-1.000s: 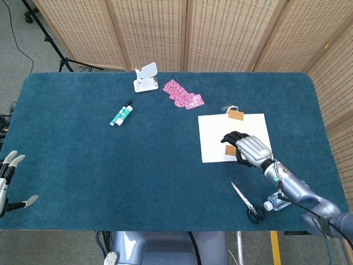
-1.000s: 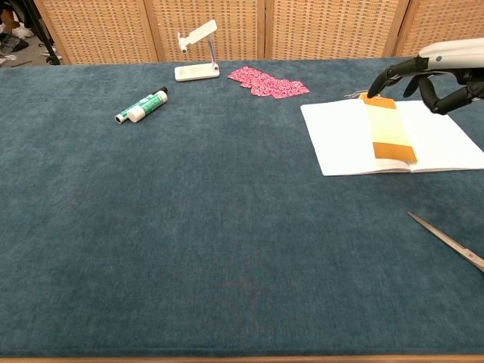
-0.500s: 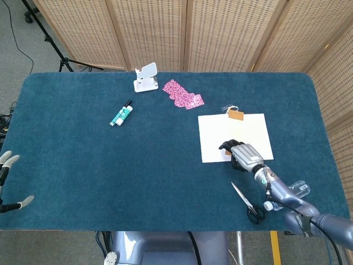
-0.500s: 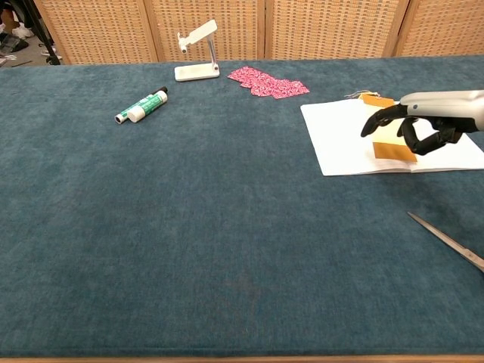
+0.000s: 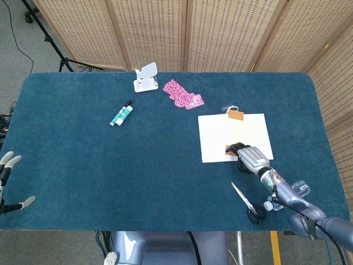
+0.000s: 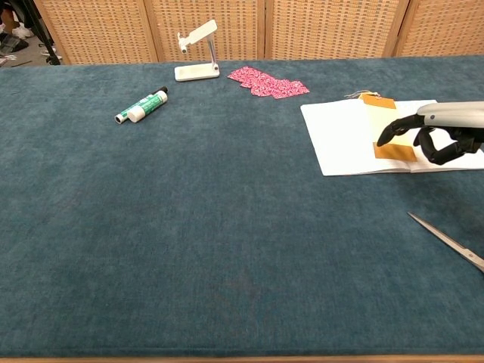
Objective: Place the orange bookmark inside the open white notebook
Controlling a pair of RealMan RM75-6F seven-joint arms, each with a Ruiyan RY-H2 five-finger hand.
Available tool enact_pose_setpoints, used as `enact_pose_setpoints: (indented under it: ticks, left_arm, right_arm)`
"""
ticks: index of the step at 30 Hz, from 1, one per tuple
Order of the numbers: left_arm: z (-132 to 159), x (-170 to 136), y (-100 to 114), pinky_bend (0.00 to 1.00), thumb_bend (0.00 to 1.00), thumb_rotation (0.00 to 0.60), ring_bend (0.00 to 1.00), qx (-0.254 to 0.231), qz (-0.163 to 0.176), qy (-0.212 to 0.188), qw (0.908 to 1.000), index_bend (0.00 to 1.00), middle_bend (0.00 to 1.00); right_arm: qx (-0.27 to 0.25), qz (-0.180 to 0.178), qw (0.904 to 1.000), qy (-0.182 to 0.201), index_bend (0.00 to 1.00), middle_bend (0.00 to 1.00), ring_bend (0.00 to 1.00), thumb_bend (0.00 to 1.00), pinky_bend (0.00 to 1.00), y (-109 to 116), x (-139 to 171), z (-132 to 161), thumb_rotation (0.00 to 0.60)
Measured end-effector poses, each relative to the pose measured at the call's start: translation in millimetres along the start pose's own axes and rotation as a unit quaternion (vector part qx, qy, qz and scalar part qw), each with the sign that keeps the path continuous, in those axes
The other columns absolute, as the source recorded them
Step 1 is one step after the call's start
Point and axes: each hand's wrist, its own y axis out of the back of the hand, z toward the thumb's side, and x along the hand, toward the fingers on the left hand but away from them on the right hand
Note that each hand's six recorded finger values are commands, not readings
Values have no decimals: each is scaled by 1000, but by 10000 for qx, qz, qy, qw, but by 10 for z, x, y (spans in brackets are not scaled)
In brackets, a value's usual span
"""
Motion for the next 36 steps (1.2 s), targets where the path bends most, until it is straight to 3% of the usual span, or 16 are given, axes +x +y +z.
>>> enact_pose_setpoints:
  ticks: [17, 36]
  left_arm:
    - [22, 13, -37, 0, 0, 600, 0, 78, -34, 2, 10000, 0, 0]
    - [50, 33, -88, 0, 0, 600, 0, 151, -89, 9, 9998, 0, 0]
  right_arm:
    - [289, 320, 9988, -224, 195, 165, 113, 1000, 199, -200, 96, -290, 600]
    - [923, 626, 9925, -507, 204, 175, 113, 1000, 205, -182, 237, -687, 600]
